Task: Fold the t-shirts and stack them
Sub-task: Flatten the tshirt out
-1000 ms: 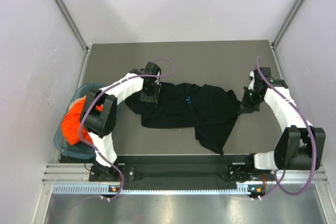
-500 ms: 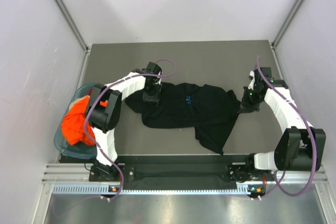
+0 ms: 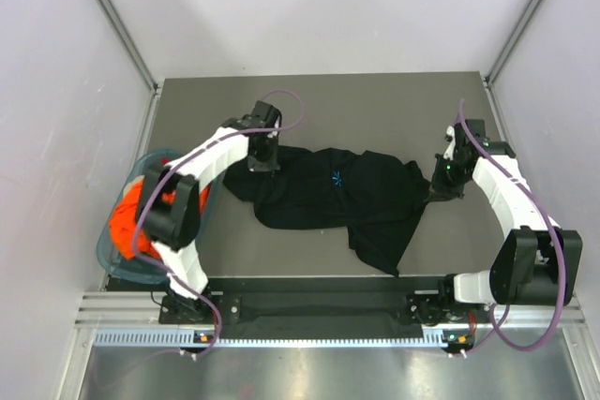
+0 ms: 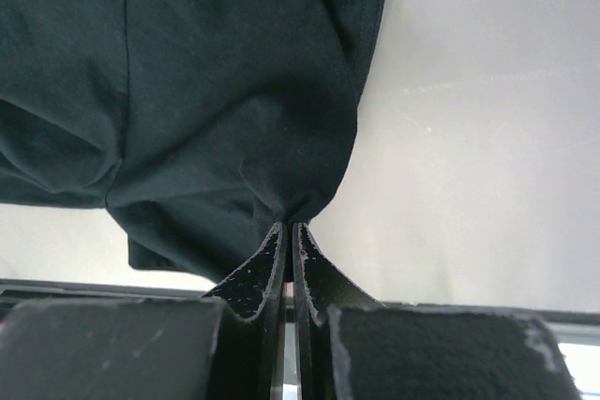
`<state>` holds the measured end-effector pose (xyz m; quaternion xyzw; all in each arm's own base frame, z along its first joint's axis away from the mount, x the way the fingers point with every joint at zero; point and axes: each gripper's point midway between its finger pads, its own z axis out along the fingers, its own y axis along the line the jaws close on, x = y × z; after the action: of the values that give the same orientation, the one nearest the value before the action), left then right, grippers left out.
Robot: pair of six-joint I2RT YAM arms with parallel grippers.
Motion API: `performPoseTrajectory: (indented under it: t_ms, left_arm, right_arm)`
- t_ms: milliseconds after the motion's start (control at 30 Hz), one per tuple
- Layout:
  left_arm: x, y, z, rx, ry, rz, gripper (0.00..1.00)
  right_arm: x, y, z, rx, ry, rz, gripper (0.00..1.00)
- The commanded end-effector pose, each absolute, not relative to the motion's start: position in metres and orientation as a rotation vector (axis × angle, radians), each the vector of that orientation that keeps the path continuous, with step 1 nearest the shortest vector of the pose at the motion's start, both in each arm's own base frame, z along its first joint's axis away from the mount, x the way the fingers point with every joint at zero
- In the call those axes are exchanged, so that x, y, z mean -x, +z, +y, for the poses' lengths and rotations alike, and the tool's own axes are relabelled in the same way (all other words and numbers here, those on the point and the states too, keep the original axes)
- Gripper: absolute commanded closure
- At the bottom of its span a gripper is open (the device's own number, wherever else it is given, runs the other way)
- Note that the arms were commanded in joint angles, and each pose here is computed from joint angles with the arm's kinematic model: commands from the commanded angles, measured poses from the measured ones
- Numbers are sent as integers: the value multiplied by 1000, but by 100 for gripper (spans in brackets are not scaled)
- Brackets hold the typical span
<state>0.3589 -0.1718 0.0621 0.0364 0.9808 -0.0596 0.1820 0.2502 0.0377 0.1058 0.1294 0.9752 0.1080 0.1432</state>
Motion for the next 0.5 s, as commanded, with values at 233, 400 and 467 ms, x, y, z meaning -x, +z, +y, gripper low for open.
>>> performPoseTrajectory:
  t_ms: [233,400,467]
  left_arm:
    - [-314,269,-101,264,-139,2237,100]
    - [-282,343,-67,406,-127,2062,100]
    - [-272,370,-57,442,-130,2011,100]
  right_arm:
    - [-272,218,33,-488,297,2471,100]
    - [-266,302,15,-655,302,2204,100]
    - [-262,343,4,-704,309,2076,100]
